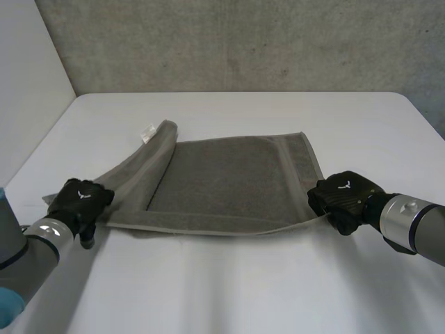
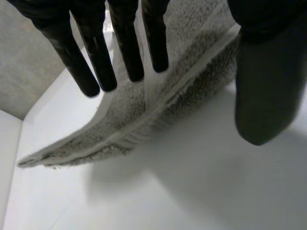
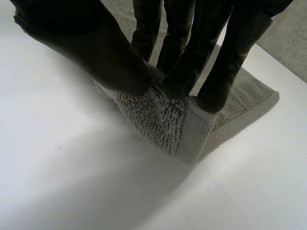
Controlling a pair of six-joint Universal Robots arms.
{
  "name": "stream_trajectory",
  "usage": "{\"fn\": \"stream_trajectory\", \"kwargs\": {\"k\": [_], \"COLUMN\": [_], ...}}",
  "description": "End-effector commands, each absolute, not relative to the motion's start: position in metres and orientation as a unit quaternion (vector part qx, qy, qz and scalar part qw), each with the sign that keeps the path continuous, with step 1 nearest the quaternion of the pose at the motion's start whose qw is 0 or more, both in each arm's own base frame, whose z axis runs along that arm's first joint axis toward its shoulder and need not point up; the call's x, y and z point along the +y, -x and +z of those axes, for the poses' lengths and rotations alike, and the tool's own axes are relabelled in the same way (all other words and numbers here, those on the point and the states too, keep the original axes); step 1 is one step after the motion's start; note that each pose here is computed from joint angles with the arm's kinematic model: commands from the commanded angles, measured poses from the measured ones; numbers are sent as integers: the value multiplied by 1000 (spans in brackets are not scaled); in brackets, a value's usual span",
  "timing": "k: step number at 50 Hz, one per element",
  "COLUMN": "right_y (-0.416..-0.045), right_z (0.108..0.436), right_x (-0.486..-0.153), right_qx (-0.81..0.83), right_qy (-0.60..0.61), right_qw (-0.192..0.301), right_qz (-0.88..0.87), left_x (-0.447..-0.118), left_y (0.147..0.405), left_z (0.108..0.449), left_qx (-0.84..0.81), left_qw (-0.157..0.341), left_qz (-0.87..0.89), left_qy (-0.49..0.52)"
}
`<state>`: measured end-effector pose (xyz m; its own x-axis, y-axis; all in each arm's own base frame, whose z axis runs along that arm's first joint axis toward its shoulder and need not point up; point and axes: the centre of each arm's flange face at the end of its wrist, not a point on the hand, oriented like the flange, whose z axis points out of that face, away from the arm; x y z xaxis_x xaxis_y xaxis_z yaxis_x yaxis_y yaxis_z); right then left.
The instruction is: Fold the towel.
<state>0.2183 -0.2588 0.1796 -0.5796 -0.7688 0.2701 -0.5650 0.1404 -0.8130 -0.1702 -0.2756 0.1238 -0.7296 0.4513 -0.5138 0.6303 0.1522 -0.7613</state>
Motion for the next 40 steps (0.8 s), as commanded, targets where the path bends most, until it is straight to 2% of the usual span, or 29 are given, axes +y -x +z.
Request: {"fn": "stream_trajectory", "kwargs": {"k": [1, 10, 12, 13, 14, 15, 16, 17, 18, 19, 20, 21, 22, 23, 24, 25, 27, 29, 31, 34, 38, 40], "right_y": [-217, -217, -216, -214, -214, -212, -209, -209, -207, -204, -204, -201, -201, -197, -193, -193, -185, -182, -178, -176, -180, -195], "right_z": [180, 186, 193, 203, 203, 221, 241, 241, 260, 279, 279, 298, 298, 318, 334, 334, 367, 378, 386, 388, 379, 358], "right_x": [-260, -264, -266, -270, -270, -271, -271, -271, -270, -272, -272, -274, -274, -275, -276, -276, -274, -274, -274, -280, -293, -302], "right_qx": [748, 744, 739, 733, 733, 720, 707, 707, 695, 683, 683, 675, 675, 669, 668, 668, 667, 667, 668, 673, 681, 697], "right_qy": [445, 439, 437, 433, 433, 427, 419, 419, 409, 396, 396, 381, 380, 369, 361, 361, 356, 358, 363, 384, 406, 429], "right_qw": [105, 102, 97, 88, 88, 77, 68, 68, 64, 61, 61, 59, 59, 58, 56, 56, 44, 35, 23, 1, -8, -3], "right_qz": [-482, -493, -504, -518, -518, -541, -565, -566, -588, -610, -610, -629, -629, -643, -648, -649, -653, -652, -649, -632, -610, -575], "left_x": [-289, -297, -300, -300, -299, -297, -297, -295, -295, -293, -290, -290, -286, -282, -282, -277, -274, -273, -272, -273, -295, -301], "left_y": [171, 173, 172, 172, 171, 172, 172, 173, 173, 173, 173, 173, 172, 172, 172, 171, 171, 171, 172, 173, 179, 186], "left_z": [118, 131, 155, 156, 175, 194, 194, 213, 213, 232, 255, 255, 278, 298, 298, 315, 326, 336, 352, 355, 339, 332], "left_qx": [755, 740, 722, 722, 708, 695, 695, 680, 680, 663, 643, 643, 620, 601, 601, 586, 581, 580, 589, 599, 659, 675], "left_qw": [84, 88, 106, 106, 112, 111, 111, 106, 106, 99, 94, 94, 88, 83, 83, 81, 80, 78, 76, 73, 63, 54], "left_qz": [-543, -567, -599, -599, -623, -646, -646, -670, -670, -694, -719, -720, -745, -765, -765, -779, -783, -784, -778, -769, -716, -697], "left_qy": [-359, -349, -330, -329, -313, -297, -296, -280, -280, -263, -246, -246, -230, -217, -217, -211, -208, -205, -207, -210, -223, -235]}}
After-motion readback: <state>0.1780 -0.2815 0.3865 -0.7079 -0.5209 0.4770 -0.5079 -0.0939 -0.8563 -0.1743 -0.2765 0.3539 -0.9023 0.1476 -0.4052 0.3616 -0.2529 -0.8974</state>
